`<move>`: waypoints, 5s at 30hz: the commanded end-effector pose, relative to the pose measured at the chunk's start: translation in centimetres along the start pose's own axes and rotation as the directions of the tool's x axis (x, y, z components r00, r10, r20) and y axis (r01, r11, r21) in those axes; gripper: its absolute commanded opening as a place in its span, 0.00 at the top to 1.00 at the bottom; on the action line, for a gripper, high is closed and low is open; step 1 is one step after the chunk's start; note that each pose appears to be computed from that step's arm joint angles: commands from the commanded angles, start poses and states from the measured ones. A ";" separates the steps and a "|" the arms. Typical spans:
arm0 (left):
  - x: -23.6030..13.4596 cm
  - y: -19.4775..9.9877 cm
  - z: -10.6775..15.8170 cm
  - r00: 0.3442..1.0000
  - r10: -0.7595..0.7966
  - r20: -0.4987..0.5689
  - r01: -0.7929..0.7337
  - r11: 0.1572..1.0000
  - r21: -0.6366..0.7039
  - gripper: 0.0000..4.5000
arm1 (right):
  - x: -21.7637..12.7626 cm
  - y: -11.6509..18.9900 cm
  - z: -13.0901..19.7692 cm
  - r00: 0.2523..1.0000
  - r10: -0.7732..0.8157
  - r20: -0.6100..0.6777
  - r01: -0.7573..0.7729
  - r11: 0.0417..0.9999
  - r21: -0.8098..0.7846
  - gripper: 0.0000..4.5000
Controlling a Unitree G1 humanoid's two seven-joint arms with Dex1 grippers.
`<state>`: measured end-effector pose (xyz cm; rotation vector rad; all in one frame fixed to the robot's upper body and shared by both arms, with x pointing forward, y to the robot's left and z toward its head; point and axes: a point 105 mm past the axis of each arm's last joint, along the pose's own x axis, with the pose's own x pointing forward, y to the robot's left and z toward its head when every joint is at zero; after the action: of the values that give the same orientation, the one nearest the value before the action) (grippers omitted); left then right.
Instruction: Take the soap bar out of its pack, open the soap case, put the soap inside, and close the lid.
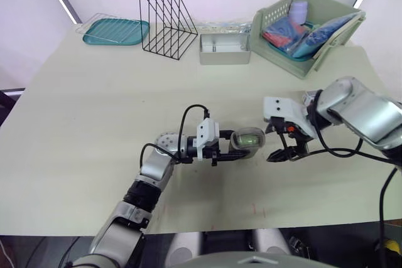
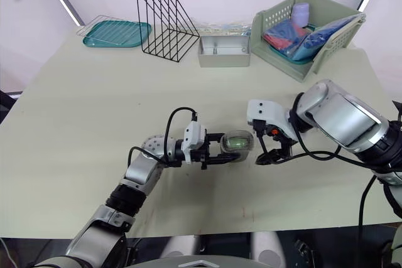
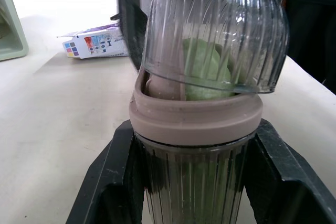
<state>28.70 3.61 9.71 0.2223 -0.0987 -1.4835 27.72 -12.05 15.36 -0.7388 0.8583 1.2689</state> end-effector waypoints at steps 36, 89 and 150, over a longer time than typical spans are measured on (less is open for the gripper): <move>-0.8 0.8 -0.8 0.999 0.046 -0.028 -0.046 0.999 -0.011 0.58 | -1.0 4.7 0.3 0.798 0.131 0.589 0.047 0.960 -0.277 0.99; -0.7 0.6 -0.9 0.998 0.041 -0.041 -0.041 0.999 -0.004 0.58 | -1.4 2.7 1.5 0.791 0.086 0.605 0.123 0.948 -0.295 0.99; -0.5 0.4 -1.1 0.999 0.031 -0.045 -0.030 1.000 0.004 0.58 | -2.0 -0.4 -1.5 0.821 -0.020 0.570 0.179 0.958 -0.223 0.99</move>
<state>29.11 3.77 9.75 0.2384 -0.1151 -1.4691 27.45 -14.39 14.81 -0.5229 0.2282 1.4357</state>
